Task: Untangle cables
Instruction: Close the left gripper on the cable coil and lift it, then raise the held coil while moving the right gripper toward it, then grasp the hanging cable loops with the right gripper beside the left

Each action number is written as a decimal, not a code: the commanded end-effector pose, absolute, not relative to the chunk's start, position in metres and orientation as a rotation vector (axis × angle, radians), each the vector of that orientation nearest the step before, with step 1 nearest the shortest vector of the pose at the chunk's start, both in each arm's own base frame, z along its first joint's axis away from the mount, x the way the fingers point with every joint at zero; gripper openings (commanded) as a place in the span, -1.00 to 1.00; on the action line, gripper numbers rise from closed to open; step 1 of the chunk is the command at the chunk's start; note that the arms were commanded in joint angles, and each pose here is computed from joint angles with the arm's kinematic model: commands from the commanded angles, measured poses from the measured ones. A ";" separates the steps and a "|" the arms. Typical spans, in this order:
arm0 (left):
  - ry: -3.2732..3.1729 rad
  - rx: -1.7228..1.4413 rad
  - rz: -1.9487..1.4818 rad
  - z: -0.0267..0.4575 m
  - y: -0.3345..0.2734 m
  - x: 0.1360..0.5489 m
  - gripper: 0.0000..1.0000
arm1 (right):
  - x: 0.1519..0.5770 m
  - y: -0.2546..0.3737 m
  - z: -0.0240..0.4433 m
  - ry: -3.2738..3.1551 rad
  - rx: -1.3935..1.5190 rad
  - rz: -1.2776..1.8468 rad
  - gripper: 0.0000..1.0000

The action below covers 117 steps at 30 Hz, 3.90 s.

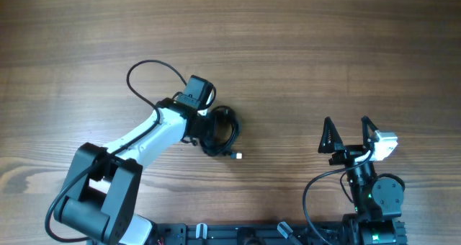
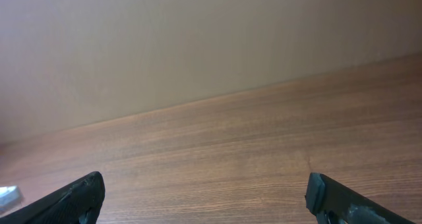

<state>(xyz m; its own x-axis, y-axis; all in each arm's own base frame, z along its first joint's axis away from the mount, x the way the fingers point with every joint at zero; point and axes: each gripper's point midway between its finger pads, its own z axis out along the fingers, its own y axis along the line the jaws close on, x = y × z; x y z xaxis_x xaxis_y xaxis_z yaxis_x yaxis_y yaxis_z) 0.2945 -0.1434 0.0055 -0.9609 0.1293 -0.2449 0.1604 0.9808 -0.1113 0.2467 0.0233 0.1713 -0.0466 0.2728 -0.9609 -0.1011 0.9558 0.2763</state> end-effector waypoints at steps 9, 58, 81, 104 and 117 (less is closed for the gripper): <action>2.499 0.153 -0.191 0.089 -0.147 0.350 -0.92 | 0.246 0.027 0.171 1.591 0.109 0.309 0.99; 1.883 0.641 -0.851 0.242 -0.245 0.332 -0.92 | 0.209 0.103 0.233 1.383 -0.177 0.841 0.99; 1.766 0.275 -1.161 0.302 -0.216 0.359 -0.92 | 0.188 0.130 0.256 1.314 -0.494 0.811 1.00; 1.903 -0.694 -1.242 0.260 -0.167 0.395 -0.92 | 0.287 0.208 0.285 1.646 -0.665 1.329 0.99; 1.931 -1.272 -1.321 0.218 -0.158 0.384 -0.92 | 0.312 0.250 0.289 1.627 -0.504 1.053 0.99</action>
